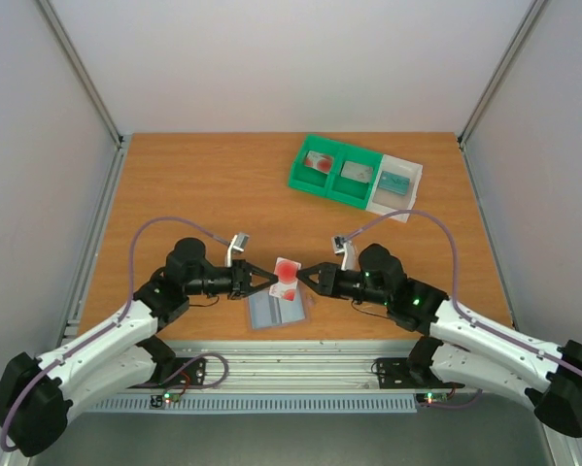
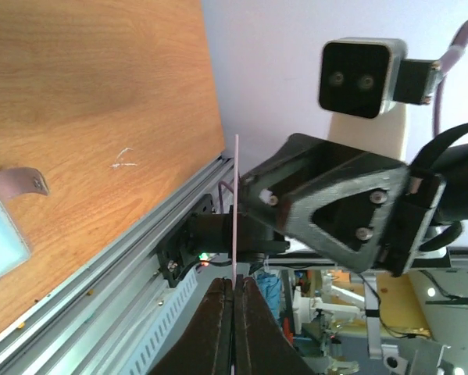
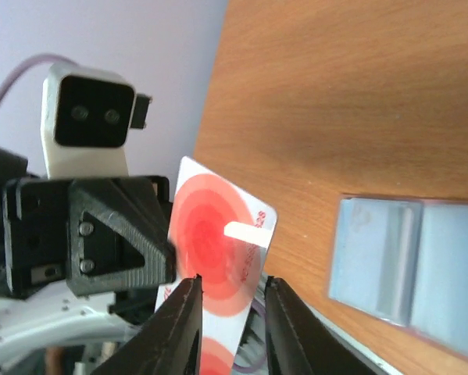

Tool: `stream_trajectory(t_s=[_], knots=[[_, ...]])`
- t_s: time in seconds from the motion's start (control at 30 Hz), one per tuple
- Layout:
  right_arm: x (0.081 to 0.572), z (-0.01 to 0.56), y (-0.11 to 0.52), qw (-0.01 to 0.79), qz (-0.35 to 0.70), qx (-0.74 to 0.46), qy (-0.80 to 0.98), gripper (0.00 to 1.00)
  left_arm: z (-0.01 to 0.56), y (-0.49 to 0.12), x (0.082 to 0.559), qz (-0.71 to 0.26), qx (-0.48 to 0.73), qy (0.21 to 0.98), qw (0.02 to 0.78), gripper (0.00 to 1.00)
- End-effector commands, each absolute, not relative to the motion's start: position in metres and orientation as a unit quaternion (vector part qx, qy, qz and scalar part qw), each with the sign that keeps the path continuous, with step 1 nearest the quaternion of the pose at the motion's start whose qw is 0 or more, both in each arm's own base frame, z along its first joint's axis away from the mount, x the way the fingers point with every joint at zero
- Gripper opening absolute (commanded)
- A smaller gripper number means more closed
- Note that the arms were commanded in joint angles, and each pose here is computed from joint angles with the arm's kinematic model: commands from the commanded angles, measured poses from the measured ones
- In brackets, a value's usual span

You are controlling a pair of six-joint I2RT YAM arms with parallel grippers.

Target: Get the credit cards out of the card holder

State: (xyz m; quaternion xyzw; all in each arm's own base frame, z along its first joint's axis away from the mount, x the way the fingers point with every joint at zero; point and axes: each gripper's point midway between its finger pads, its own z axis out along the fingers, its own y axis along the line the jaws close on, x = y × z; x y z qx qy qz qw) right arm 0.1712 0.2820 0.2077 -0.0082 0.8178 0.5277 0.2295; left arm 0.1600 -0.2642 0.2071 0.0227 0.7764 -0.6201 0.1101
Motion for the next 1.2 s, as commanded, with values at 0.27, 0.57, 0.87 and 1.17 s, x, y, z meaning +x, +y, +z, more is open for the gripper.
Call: stream_trajectory(t_s=[0.27,0.57,0.87,1.17], knots=[[0.144,0.276,0.241,0.290,0.404,-0.180,0.848,0.30,0.237,-0.262,0.121,-0.606,0.189,0.764,0.116,0.00],[0.116,0.290,0.258,0.205,0.412,-0.278,0.843,0.33,0.258,-0.260,0.092,-0.640,0.248,0.723,0.078,0.00],[0.099,0.279,0.279,0.129,0.451,-0.309,0.828,0.40,0.268,-0.260,0.081,-0.647,0.272,0.708,0.073,0.01],[0.091,0.271,0.285,0.095,0.469,-0.314,0.820,0.35,0.269,-0.260,0.075,-0.642,0.287,0.707,0.073,0.01]])
